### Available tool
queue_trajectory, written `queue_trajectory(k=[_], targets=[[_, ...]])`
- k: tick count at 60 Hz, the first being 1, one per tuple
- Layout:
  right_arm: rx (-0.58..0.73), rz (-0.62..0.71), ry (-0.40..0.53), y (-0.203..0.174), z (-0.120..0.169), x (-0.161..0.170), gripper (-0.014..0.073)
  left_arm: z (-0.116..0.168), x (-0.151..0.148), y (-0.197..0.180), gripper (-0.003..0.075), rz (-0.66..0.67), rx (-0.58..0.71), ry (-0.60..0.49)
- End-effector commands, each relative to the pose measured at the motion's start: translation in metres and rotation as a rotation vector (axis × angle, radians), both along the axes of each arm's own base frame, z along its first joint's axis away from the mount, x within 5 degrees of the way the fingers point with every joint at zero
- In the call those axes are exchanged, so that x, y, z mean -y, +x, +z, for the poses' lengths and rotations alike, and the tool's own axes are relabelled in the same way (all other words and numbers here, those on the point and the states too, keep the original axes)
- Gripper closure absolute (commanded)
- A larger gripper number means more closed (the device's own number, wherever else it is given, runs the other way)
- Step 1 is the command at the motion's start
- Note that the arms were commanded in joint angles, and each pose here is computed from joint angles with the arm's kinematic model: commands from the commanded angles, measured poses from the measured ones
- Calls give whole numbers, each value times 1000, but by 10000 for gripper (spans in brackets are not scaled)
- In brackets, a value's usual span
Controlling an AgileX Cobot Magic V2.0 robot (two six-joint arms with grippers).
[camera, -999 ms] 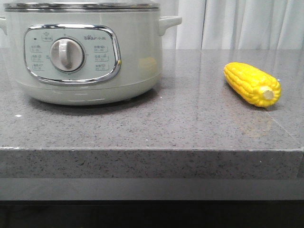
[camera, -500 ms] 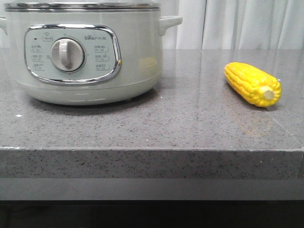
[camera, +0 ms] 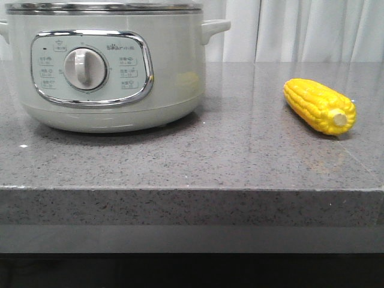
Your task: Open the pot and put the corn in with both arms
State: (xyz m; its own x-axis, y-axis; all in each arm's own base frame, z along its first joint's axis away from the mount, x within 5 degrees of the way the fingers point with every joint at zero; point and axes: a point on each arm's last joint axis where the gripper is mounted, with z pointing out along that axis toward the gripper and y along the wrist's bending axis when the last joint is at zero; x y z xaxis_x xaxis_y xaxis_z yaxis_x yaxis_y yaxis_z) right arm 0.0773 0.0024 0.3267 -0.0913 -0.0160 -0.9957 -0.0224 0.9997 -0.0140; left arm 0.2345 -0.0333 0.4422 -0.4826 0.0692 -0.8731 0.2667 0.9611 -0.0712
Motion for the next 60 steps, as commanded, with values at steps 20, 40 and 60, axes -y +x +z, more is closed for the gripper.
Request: queue_trajectory(k=[20,40,60], targets=[[89,-17,-17,1,15,2,51,32,87,76,154,-276,-48,5],[89,-17,-17,1,15,2,51,16,109,104,154,-287,-141,73],[88,-17,-17,1,15,2,51,7,112,107,177,-300,-192,80]])
